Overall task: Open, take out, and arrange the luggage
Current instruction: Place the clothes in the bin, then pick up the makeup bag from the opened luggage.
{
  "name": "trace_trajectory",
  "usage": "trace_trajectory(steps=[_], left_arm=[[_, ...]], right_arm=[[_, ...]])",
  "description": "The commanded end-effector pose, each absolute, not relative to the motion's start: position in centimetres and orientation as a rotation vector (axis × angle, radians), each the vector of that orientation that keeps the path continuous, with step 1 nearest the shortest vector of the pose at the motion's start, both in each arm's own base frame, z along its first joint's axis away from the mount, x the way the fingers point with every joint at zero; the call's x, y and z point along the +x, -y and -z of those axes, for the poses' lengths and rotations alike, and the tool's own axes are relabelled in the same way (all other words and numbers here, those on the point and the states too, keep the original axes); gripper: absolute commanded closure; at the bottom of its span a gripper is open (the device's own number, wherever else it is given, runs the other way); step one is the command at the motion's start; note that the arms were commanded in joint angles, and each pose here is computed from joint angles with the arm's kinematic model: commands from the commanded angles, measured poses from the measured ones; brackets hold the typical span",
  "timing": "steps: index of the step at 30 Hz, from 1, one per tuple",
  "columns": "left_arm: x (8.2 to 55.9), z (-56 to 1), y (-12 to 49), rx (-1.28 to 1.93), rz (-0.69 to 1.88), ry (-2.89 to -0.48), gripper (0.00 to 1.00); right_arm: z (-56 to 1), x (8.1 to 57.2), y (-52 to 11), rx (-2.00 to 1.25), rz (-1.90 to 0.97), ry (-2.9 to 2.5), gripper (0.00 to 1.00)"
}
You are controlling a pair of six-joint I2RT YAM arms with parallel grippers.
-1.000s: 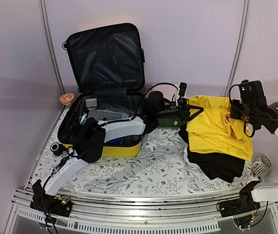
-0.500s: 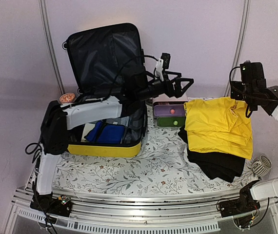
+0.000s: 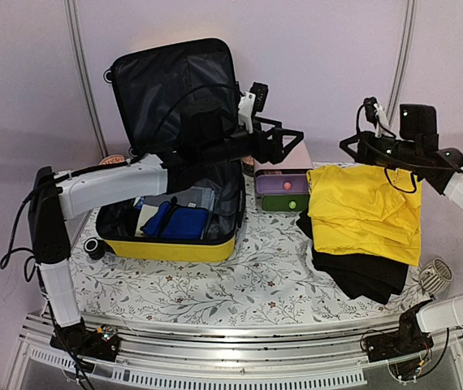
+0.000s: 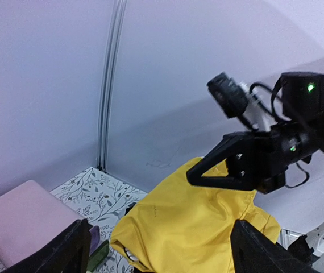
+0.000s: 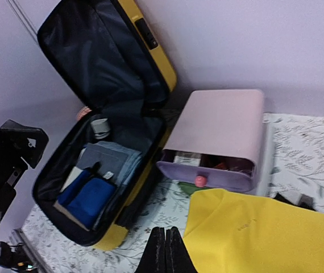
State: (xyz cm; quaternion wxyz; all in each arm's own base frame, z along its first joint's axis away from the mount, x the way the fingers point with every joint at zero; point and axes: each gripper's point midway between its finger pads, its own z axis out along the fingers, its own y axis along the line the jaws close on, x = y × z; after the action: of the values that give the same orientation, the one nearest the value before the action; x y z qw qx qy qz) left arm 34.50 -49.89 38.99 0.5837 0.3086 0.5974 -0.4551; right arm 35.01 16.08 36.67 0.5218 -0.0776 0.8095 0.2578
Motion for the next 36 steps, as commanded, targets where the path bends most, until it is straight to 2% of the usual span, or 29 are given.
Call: trace_trajectory(steps=[1, 4, 9, 13, 16, 20, 26, 28, 30, 32, 36], left_arm=[[34.3, -40.8, 46.5, 0.671, 0.957, -1.444, 0.12], [34.7, -39.9, 44.3, 0.649, 0.914, -1.504, 0.12], [34.9, -38.6, 40.6, 0.601, 0.835, -1.556, 0.09], [37.0, -36.5, 36.4, 0.483, 0.798, -1.676, 0.06], [38.5, -35.0, 32.5, 0.368, 0.768, -1.764, 0.02], [38.9, -33.6, 27.7, 0.279, 0.599, -1.816, 0.02], [39.4, -30.0, 21.2, 0.149, 0.387, -1.965, 0.02], [39.8, -27.7, 19.0, 0.073, 0.335, -2.064, 0.06], [40.2, -25.5, 16.9, 0.0, 0.33, -2.152, 0.18], [40.8, -23.3, 14.8, -0.06, 0.326, -2.222, 0.26], [41.2, -19.8, 13.7, -0.009, 0.421, -2.322, 0.32]], right_arm=[[-35.5, 35.2, -17.1, -0.21, -1.047, -1.846, 0.99], [-33.5, 35.4, -14.5, -0.137, -1.253, -1.809, 0.99], [-26.6, 36.7, -8.8, 0.172, -1.381, -1.84, 0.99], [-22.3, 37.1, -7.4, 0.33, -1.495, -1.864, 0.99], [-23.8, 37.6, -7.1, 0.313, -1.451, -1.853, 0.99], [-27.8, 38.1, -6.9, 0.235, -1.283, -1.878, 0.98], [-31.1, 37.1, -10.5, 0.01, -1.063, -1.954, 0.97], [-31.6, 36.6, -12.0, -0.056, -1.013, -1.97, 0.97], [-32.0, 36.0, -13.5, -0.121, -1.006, -1.977, 0.95], [-32.5, 35.2, -15.2, -0.194, -1.041, -1.966, 0.93], [-33.3, 33.8, -18.6, -0.32, -1.102, -1.96, 0.91]])
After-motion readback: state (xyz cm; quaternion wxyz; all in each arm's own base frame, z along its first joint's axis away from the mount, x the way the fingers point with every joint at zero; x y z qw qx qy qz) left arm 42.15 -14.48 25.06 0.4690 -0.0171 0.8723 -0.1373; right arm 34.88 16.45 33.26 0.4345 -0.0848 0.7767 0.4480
